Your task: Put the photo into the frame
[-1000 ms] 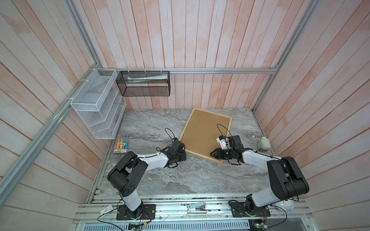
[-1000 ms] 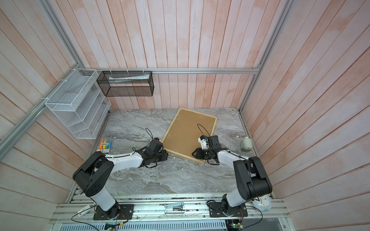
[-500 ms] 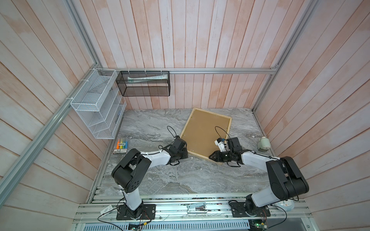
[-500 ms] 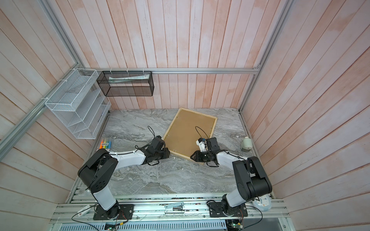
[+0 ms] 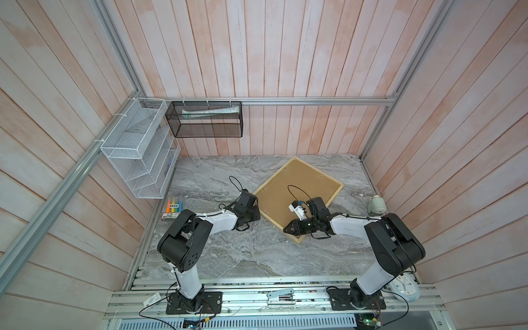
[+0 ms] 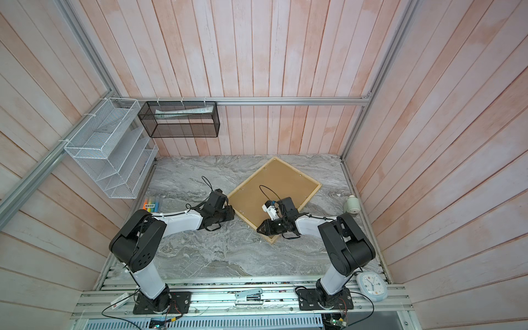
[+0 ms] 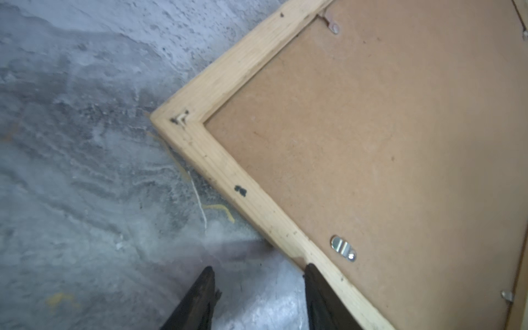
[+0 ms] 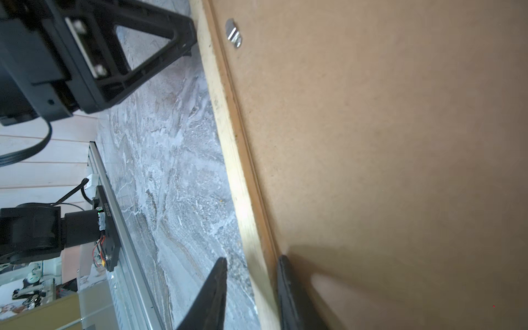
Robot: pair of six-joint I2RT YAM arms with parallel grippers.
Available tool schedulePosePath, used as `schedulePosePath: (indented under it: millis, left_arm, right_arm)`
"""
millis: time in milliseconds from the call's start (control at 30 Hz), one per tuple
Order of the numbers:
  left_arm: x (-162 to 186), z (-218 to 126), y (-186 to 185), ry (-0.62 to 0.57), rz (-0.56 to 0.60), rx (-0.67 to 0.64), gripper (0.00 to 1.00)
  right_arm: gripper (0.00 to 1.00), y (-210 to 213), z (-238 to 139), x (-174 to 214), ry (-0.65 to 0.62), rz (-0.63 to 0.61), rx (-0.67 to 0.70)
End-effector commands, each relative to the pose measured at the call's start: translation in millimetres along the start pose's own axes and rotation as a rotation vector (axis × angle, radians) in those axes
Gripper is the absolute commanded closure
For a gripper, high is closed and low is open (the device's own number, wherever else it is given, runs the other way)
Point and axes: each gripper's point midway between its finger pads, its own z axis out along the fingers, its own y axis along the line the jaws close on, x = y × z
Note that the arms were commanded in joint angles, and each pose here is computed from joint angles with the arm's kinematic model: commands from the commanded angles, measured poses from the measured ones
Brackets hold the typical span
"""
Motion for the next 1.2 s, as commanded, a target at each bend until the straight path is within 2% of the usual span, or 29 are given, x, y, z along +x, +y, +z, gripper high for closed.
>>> schedulePosePath:
  millis: [0, 267, 600, 867, 1167]
  left_arm:
    - [23.8, 12.3, 26.6, 0.083, 0.025, -0.085, 0.48]
    - [24.6, 16.9, 21.3, 0.087, 0.023, -0.049, 0.49]
    - [17.1, 22.4, 20.2, 0.087, 0.043, -0.058, 0.49]
    - [12.7, -3.6, 20.1, 0.071, 0.051, -0.068, 0.5]
    - [17.1, -32.4, 10.9, 0.049, 0.052, -0.041, 0.5]
  right_arm:
    - [0.69, 17.7, 19.3, 17.7, 0.085, 0.041, -0.086]
    - [0.7, 56.7, 54.6, 4.4, 0.084, 0.022, -0.218]
    - [0.71, 83.4, 75.0, -43.7, 0.01, -0.003, -0.323]
    - [0.71, 75.7, 33.5, -72.6, -0.114, 0.006, -0.339]
    - [0.7, 37.1, -30.8, -103.1, -0.287, 0.054, -0.275]
